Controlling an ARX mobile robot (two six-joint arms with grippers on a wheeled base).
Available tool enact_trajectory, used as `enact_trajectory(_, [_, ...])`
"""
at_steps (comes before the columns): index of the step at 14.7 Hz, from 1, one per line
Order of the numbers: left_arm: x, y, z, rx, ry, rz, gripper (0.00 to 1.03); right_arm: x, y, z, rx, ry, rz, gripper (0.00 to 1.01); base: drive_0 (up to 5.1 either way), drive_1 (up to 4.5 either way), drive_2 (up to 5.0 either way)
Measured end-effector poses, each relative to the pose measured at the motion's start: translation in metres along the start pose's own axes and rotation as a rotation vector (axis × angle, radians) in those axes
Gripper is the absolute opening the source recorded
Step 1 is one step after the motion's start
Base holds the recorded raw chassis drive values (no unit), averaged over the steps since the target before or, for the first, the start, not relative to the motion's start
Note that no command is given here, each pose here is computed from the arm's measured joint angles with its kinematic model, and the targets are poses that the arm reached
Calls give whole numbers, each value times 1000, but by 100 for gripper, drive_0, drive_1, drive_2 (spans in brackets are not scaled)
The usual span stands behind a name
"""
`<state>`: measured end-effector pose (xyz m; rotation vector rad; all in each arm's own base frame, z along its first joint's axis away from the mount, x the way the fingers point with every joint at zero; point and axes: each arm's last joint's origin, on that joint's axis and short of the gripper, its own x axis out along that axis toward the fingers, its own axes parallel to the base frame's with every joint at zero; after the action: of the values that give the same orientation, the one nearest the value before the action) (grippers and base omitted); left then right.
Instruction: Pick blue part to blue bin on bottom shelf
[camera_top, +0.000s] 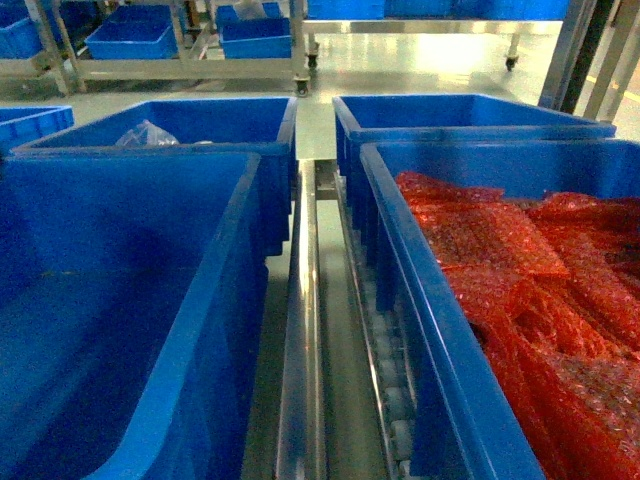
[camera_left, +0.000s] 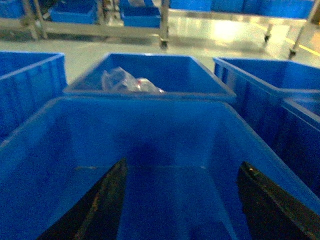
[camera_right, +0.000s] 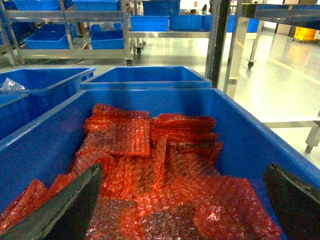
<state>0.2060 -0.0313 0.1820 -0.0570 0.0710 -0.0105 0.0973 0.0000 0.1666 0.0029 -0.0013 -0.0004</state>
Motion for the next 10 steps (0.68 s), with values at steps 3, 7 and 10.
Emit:
enact_trajectory(3, [-29, 15, -5, 41, -51, 8, 18, 0, 0, 0, 0, 1, 0, 98, 0, 0, 0])
enact_trajectory(7, [-56, 33, -18, 40, -71, 21, 2, 0, 0, 0, 0, 0, 0, 98, 0, 0, 0])
enact_trajectory(10, [-70, 31, -18, 41, -73, 8, 2, 0, 0, 0, 0, 0, 0, 98, 0, 0, 0])
